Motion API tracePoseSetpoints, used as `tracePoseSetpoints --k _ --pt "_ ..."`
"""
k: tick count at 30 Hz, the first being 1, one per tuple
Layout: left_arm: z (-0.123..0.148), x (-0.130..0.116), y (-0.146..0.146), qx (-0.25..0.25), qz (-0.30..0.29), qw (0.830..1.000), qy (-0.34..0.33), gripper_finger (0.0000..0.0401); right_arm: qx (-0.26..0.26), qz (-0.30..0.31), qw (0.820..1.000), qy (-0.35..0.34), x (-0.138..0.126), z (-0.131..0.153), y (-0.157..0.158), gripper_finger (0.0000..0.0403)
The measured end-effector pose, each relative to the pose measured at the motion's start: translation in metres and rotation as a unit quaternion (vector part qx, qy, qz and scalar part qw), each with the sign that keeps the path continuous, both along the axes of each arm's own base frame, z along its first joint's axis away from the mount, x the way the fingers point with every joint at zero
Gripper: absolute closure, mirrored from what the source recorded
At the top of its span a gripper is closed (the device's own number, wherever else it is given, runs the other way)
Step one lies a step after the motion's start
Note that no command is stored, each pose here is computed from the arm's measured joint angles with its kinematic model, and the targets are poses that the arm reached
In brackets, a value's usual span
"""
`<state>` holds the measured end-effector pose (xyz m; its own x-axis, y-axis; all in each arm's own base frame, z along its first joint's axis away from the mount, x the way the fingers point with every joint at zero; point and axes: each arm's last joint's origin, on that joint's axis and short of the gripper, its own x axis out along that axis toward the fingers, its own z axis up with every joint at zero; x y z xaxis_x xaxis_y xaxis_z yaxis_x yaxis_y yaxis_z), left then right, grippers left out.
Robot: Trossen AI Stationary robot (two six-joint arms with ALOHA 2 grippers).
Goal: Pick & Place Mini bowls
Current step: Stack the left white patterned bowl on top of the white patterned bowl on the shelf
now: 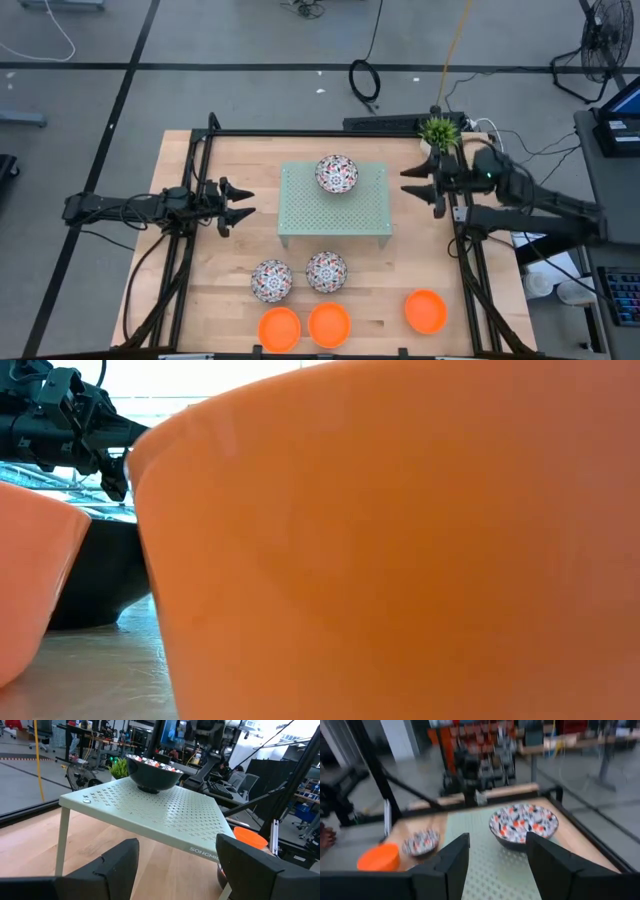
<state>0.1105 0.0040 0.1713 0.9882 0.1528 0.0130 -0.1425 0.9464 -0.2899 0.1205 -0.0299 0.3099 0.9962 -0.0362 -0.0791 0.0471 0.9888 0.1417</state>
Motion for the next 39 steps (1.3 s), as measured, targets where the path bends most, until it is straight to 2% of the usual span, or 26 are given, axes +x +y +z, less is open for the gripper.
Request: tracePoseSetpoints --k 5,10,13,17,24,25,29,30,32,34,36,39 --pt "0.0 0.0 0.0 -0.004 0.0 1.0 -0.003 0.0132 0.003 0.069 0.995 -0.066 -0.005 -0.034 0.007 0.0221" --pt "0.01 -0.001 -0.001 -0.028 -0.01 0.998 -0.056 0.0132 -0.004 0.121 0.989 -0.087 -0.004 -0.051 0.011 0.0221" --pt "0.013 0.0 -0.006 -0.012 -0.068 0.995 -0.069 0.0132 -0.005 0.116 0.989 -0.089 -0.003 -0.058 0.01 0.0224" --pt "0.01 0.004 -0.015 -0.007 -0.156 0.986 -0.05 0.0132 -0.008 0.115 0.989 -0.097 -0.003 -0.057 0.01 0.0226" --pt "0.009 0.015 -0.039 0.011 -0.237 0.97 -0.057 0.0132 -0.008 0.116 0.987 -0.107 -0.003 -0.055 0.01 0.0227" --pt "0.009 0.016 -0.042 -0.001 -0.244 0.968 -0.054 0.0132 -0.003 0.116 0.987 -0.11 -0.003 -0.054 0.01 0.0227" --pt "0.024 0.026 -0.058 -0.113 -0.244 0.963 -0.035 0.0132 0.012 0.118 0.987 -0.111 -0.004 -0.054 0.01 0.0227" --pt "0.03 0.03 -0.063 -0.13 -0.243 0.961 -0.014 0.0132 0.012 0.117 0.987 -0.111 -0.003 -0.054 0.01 0.0227" --pt "0.037 0.037 -0.072 -0.153 -0.223 0.96 0.069 0.0132 0.009 0.117 0.987 -0.114 -0.004 -0.053 0.01 0.0227" --pt "0.047 0.043 -0.08 -0.181 -0.172 0.954 0.163 0.0132 -0.002 0.117 0.986 -0.122 -0.004 -0.052 0.01 0.0227" --pt "0.054 0.048 -0.087 -0.207 -0.111 0.94 0.247 0.0132 -0.013 0.117 0.983 -0.139 -0.004 -0.048 0.01 0.0227" --pt "0.065 0.056 -0.097 -0.247 -0.054 0.91 0.328 0.0132 -0.032 0.118 0.977 -0.174 -0.006 -0.041 0.011 0.0228"
